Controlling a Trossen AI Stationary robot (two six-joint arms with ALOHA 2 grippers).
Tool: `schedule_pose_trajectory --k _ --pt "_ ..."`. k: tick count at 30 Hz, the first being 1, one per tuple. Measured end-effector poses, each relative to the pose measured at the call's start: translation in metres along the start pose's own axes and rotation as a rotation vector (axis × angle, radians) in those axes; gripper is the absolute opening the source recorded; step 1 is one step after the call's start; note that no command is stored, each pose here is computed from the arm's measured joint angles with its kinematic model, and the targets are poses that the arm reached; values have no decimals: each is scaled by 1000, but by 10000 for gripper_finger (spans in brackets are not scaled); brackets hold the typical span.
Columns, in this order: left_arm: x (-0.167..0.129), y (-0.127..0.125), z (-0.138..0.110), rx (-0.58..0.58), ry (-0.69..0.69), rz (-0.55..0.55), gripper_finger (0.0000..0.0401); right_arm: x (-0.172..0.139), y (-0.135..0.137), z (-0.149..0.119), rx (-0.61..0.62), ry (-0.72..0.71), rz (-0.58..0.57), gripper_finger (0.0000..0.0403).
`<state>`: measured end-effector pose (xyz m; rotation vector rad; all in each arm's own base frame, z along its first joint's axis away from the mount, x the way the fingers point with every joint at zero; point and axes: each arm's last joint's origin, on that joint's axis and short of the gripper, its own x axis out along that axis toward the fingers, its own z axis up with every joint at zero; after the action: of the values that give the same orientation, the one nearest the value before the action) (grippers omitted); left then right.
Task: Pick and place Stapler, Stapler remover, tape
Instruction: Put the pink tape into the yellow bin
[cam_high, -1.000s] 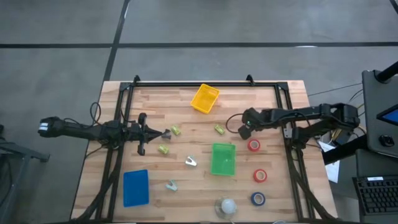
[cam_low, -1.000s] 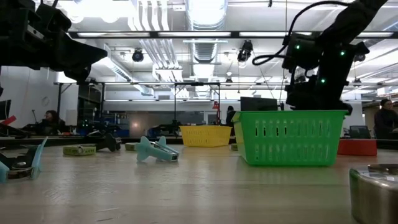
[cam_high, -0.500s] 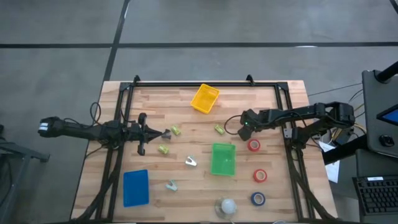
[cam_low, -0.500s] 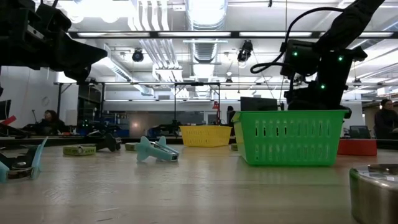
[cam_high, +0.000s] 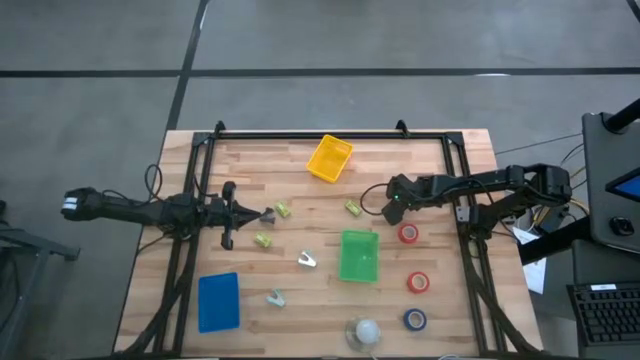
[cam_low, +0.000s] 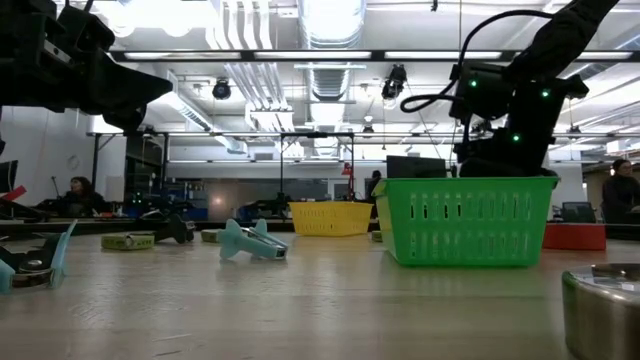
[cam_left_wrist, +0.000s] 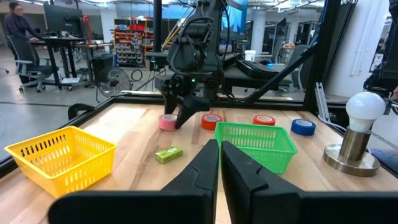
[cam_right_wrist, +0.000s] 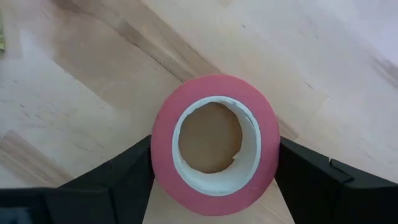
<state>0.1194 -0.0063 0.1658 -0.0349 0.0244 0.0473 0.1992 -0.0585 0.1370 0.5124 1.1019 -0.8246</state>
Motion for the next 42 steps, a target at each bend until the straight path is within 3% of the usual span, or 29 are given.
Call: schedule_pose_trajectory --k 10,27,37,42 --pt "0 0 0 0 0 0 23 -16 12 25 -46 -86 56 285" --pt "0 0 0 0 0 0 23 -75 31 110 -109 -333 170 289" --pt "0 0 0 0 0 0 23 -62 47 179 -191 -262 212 290" --pt "0 0 0 0 0 0 23 -44 46 209 -196 -197 179 290"
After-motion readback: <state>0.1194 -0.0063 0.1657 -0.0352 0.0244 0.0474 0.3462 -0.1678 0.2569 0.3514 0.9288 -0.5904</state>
